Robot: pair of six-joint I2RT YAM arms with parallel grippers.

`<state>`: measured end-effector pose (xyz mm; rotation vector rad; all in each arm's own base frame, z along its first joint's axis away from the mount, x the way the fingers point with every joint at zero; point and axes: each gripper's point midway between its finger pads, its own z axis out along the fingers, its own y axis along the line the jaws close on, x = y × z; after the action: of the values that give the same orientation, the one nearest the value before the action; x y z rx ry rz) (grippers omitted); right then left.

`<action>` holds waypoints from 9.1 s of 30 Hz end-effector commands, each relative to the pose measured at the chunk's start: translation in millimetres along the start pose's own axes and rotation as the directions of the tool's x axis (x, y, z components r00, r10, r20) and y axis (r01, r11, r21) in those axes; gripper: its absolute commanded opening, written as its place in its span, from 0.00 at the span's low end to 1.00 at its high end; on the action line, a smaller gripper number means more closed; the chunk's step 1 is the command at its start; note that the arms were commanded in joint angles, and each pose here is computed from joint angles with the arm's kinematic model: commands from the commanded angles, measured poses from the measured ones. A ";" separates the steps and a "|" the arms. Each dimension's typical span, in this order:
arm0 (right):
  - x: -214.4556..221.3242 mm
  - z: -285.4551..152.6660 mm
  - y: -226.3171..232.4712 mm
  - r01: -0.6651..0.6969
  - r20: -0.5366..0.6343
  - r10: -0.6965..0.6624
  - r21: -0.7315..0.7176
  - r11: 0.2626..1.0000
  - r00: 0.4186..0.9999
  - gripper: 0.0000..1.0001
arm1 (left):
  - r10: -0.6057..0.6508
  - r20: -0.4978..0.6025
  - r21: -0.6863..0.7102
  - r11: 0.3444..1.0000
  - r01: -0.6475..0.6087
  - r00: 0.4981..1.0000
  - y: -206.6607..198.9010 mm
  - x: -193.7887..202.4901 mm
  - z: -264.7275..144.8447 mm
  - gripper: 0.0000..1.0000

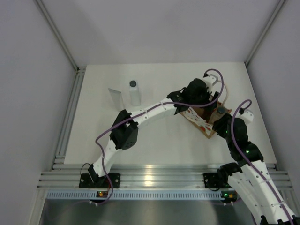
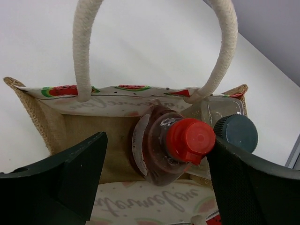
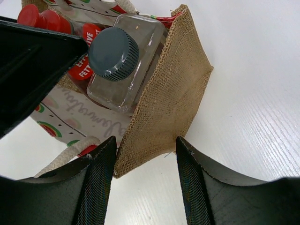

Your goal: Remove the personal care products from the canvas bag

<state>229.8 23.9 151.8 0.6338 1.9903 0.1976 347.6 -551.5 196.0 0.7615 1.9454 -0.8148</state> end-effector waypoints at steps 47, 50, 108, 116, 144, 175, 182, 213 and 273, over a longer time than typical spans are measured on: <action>-6.6 -5.4 2.3 0.013 0.004 -0.013 -0.015 1.000 1.000 0.52 | 0.090 0.099 -0.189 0.980 -0.070 0.991 6.1 -10.9 25.6 0.00; -4.4 -3.6 -0.1 0.013 0.000 -0.013 -0.004 1.000 1.000 0.52 | 0.082 0.145 -0.193 0.980 -0.053 0.986 2.0 -34.7 10.1 0.00; -2.4 -1.0 7.2 0.004 0.003 -0.004 -0.048 0.999 1.000 0.54 | -0.053 0.401 -0.629 0.710 0.316 0.915 256.0 -32.6 -162.0 0.00; -4.8 -1.9 9.3 0.004 0.004 -0.004 -0.052 0.999 1.000 0.54 | -0.057 0.368 -0.650 0.698 0.301 0.928 266.0 -0.6 -149.1 0.00; -15.7 -4.0 13.8 0.028 0.022 -0.027 -0.055 0.998 0.999 0.55 | -0.045 0.410 -0.534 0.798 0.280 0.911 211.7 -50.1 -169.1 0.98; -16.7 -4.3 -13.6 0.025 0.024 -0.027 0.077 0.997 0.999 0.54 | 0.072 0.211 0.132 0.986 -0.102 0.975 -57.8 -64.3 -68.5 0.97; -21.8 -6.7 -12.9 0.011 0.044 -0.015 0.075 0.997 0.999 0.54 | 0.067 0.142 0.175 0.980 -0.092 0.987 -61.1 -36.6 -45.7 0.97; -83.0 -70.2 -18.0 -0.026 0.229 0.009 0.074 0.997 0.973 0.55 | 0.113 0.058 0.012 0.993 -0.114 0.992 -37.9 20.1 15.5 0.91; -81.5 -71.9 -14.6 0.012 0.217 -0.023 0.052 0.999 0.976 0.56 | 0.147 0.125 -0.038 0.989 -0.143 0.981 -57.7 -5.3 -1.3 0.88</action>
<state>195.4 -16.7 232.9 0.6337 1.8088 0.0754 305.9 -578.6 200.0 0.8145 1.8123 -0.7065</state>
